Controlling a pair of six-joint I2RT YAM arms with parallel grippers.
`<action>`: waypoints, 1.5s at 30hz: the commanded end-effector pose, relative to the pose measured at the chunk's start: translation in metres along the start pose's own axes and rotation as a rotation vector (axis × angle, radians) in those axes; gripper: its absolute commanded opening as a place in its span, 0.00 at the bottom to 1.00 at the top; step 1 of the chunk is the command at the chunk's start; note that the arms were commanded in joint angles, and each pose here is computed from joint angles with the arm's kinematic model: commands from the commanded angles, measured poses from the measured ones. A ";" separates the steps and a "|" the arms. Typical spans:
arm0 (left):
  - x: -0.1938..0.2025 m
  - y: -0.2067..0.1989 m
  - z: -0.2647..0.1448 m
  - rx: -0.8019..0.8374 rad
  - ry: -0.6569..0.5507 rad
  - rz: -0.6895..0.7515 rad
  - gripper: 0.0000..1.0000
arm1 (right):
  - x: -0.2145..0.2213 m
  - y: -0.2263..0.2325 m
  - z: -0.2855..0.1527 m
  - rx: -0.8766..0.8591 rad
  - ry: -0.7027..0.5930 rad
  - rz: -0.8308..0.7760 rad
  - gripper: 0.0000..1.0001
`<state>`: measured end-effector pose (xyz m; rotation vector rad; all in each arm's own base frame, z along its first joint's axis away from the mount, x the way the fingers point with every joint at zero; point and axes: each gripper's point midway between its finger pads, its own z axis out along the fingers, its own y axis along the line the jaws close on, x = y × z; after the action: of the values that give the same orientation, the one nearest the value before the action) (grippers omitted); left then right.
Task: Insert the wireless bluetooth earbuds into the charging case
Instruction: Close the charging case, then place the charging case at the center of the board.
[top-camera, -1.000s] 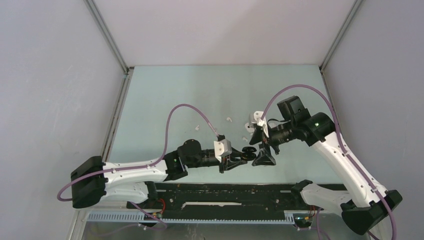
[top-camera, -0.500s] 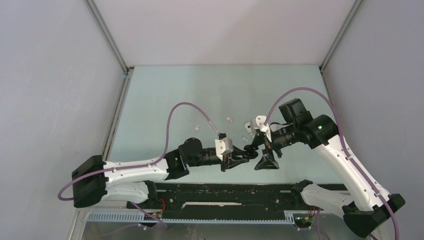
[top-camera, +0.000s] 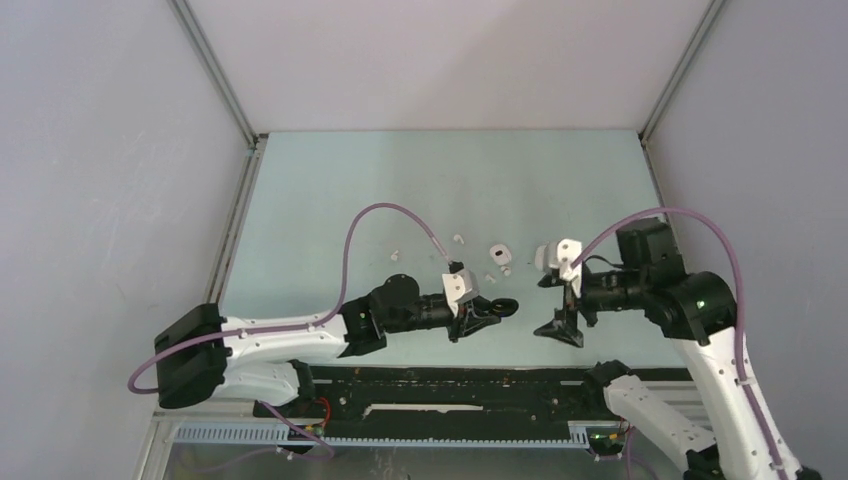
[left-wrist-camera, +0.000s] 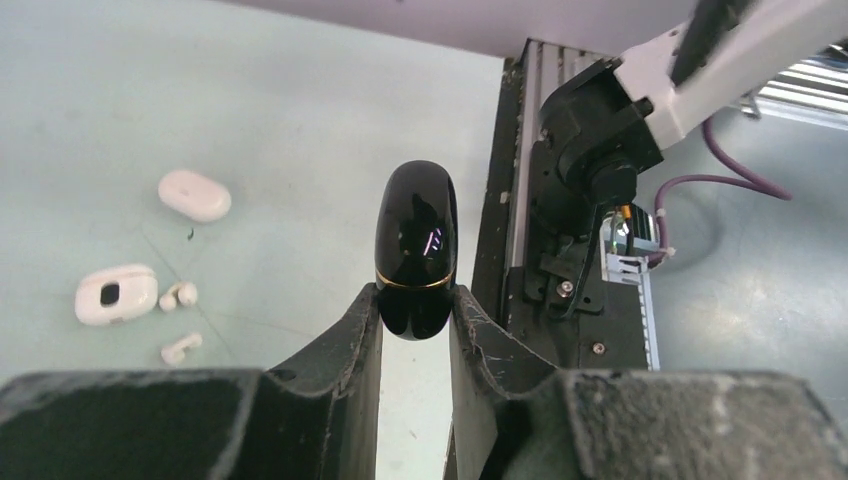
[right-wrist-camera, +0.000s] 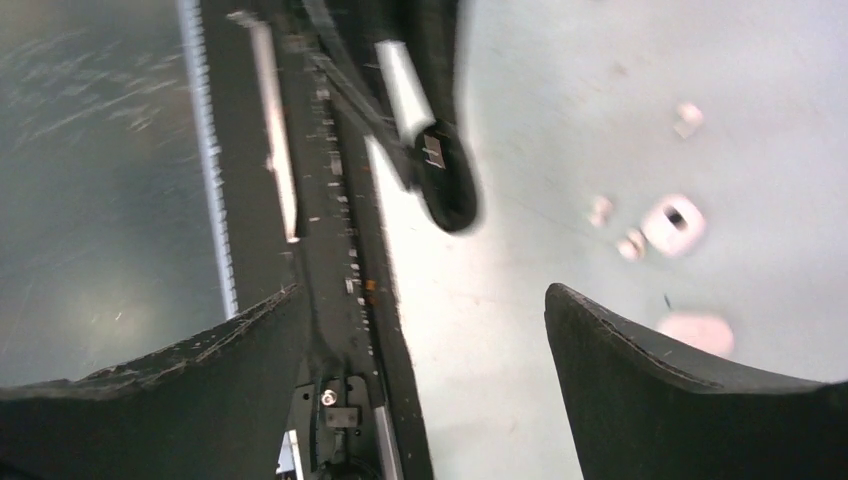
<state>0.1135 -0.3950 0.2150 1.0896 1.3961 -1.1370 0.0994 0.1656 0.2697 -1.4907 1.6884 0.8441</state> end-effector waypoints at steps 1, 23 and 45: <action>-0.004 0.022 0.001 -0.132 -0.009 -0.100 0.00 | 0.032 -0.036 -0.013 0.144 0.048 0.202 0.88; 0.104 0.117 -0.017 -0.464 0.295 -0.873 0.02 | 0.123 -0.174 -0.057 0.718 -0.268 0.818 1.00; 0.155 0.114 0.005 -0.458 0.420 -1.098 0.29 | 0.135 -0.171 -0.048 0.662 -0.252 0.859 1.00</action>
<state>0.2088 -0.3743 0.0469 0.1496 2.5572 -1.2249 0.2515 0.0350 0.1755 -0.1565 2.1459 0.7180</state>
